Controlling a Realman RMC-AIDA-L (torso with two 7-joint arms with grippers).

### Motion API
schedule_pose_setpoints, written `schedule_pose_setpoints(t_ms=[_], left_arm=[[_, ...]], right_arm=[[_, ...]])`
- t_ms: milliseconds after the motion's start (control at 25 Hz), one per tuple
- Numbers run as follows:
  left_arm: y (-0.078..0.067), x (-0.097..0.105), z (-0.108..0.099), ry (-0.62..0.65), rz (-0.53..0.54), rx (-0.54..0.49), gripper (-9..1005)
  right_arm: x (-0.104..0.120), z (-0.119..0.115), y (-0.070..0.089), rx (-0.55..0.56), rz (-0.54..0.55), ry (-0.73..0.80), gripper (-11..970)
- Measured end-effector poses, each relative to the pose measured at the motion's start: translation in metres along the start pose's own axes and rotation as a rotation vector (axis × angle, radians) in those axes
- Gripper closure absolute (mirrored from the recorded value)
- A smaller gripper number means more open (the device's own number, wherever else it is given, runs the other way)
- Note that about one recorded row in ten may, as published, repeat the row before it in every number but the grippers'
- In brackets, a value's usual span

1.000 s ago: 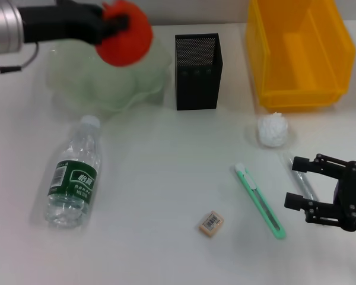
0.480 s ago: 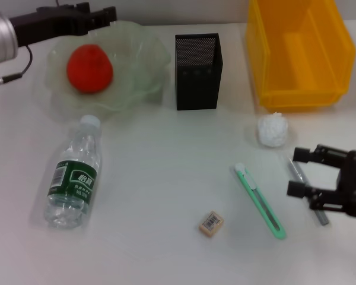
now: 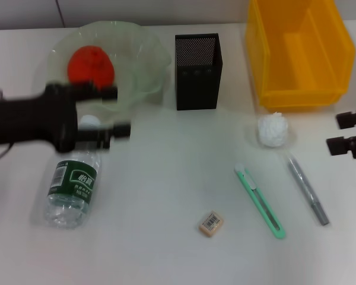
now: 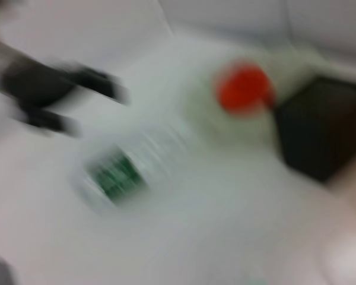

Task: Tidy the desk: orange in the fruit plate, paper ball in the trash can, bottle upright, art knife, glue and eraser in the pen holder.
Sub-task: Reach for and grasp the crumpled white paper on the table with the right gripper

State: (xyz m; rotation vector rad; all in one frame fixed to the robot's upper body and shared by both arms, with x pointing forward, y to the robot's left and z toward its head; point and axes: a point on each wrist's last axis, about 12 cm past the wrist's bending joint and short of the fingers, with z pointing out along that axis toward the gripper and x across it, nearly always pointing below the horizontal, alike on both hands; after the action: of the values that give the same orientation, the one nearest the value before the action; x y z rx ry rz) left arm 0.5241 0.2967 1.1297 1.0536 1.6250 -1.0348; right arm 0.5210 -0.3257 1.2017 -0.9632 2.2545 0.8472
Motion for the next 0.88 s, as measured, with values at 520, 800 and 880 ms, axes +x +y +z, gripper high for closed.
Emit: schedule_pose_setpoints(t_ms=[520,800,880], left_arm=[[-0.01,0.028,-0.003,-0.002,-0.023,0.004,192],[-0.01,0.033,-0.003,0.018,-0.035,-0.007,199],[-0.01,0.034,-0.003,0.017,-0.039,-0.008,201]], right_arm=[[-0.067,0.093,-0.005,0.459,0.009,0.489,213],[-0.06,0.138,-0.017,0.391,0.028,0.404,223],[-0.058,0.144,-0.022,0.388,0.034,0.381,226]])
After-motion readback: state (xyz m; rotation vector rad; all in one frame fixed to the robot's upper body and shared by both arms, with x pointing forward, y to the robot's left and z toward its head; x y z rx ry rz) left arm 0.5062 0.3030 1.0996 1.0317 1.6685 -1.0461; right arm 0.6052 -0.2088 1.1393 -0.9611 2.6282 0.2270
